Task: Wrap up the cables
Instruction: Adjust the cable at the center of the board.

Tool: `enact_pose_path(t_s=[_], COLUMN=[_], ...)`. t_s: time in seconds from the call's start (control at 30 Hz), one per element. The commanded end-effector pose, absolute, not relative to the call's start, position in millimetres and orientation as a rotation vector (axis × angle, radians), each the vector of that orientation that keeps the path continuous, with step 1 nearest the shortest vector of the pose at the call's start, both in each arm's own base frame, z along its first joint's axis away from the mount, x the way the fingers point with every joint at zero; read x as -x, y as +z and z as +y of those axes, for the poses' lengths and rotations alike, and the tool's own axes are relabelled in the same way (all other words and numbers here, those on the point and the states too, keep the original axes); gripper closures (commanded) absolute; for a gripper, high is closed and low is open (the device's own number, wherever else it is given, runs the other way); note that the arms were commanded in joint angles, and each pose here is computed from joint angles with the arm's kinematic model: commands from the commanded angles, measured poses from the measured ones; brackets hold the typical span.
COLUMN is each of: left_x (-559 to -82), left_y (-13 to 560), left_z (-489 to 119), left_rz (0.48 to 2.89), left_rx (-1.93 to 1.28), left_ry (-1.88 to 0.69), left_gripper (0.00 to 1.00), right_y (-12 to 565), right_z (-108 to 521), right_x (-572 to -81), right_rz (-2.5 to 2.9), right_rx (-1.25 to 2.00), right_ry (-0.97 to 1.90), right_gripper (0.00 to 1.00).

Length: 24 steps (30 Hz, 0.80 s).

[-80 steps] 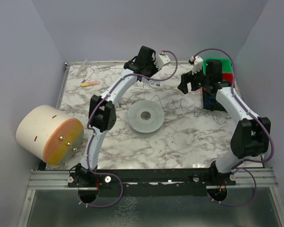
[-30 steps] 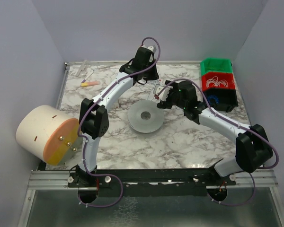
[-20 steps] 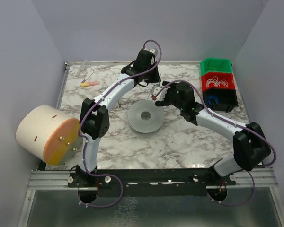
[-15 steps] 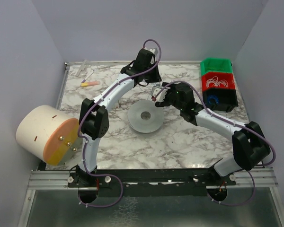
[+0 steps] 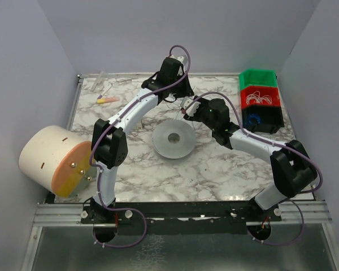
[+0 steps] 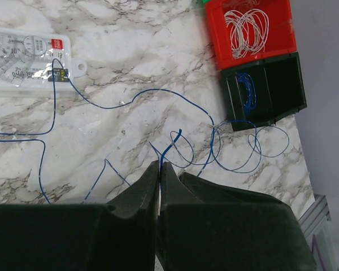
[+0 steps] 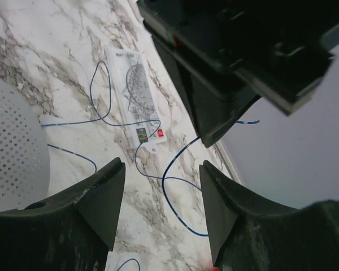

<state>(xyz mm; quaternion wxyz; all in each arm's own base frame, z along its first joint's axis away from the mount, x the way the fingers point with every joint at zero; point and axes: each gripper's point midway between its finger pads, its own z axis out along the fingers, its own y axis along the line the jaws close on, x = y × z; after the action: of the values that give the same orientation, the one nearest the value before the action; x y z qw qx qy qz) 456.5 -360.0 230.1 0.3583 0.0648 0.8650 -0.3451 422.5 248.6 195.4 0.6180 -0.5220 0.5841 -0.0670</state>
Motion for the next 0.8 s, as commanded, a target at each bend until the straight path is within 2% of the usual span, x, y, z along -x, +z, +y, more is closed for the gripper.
enact_pose_path(t_s=[0.0, 0.1, 0.2, 0.27, 0.43, 0.63, 0.7, 0.77], left_x=[-446.5, -446.1, -445.8, -444.8, -443.3, -442.1, -442.7, -444.2], left_y=[250.8, 250.4, 251.9, 252.9, 257.0, 264.9, 269.6, 277.7], left_z=[-365.0, -365.3, -365.6, -366.1, -366.2, -364.6, -361.3, -355.5], left_rz=[2.194, 2.196, 2.193, 2.192, 2.185, 2.165, 2.155, 2.136], left_rx=[-0.184, -0.182, -0.183, -0.182, -0.183, -0.195, -0.193, -0.19], left_ry=[-0.954, -0.956, -0.964, -0.969, -0.981, -0.98, -0.974, -0.968], left_gripper=[0.95, 0.95, 0.95, 0.95, 0.95, 0.94, 0.83, 0.66], right_y=[210.3, 211.4, 206.5, 202.7, 200.4, 203.8, 205.2, 208.6], right_z=[252.1, 254.0, 255.1, 256.0, 257.7, 259.7, 262.1, 262.6], right_x=[-425.8, -430.1, -432.1, -432.1, -431.4, -424.7, -418.0, -410.8], right_rz=[1.343, 1.354, 1.371, 1.386, 1.411, 1.428, 1.432, 1.443], right_rx=[1.063, 1.034, 1.035, 1.041, 1.036, 1.052, 1.076, 1.092], right_ry=[-0.102, -0.092, -0.085, -0.078, -0.052, -0.011, 0.035, 0.088], right_gripper=[0.42, 0.46, 0.64, 0.72, 0.99, 0.99, 0.99, 1.0])
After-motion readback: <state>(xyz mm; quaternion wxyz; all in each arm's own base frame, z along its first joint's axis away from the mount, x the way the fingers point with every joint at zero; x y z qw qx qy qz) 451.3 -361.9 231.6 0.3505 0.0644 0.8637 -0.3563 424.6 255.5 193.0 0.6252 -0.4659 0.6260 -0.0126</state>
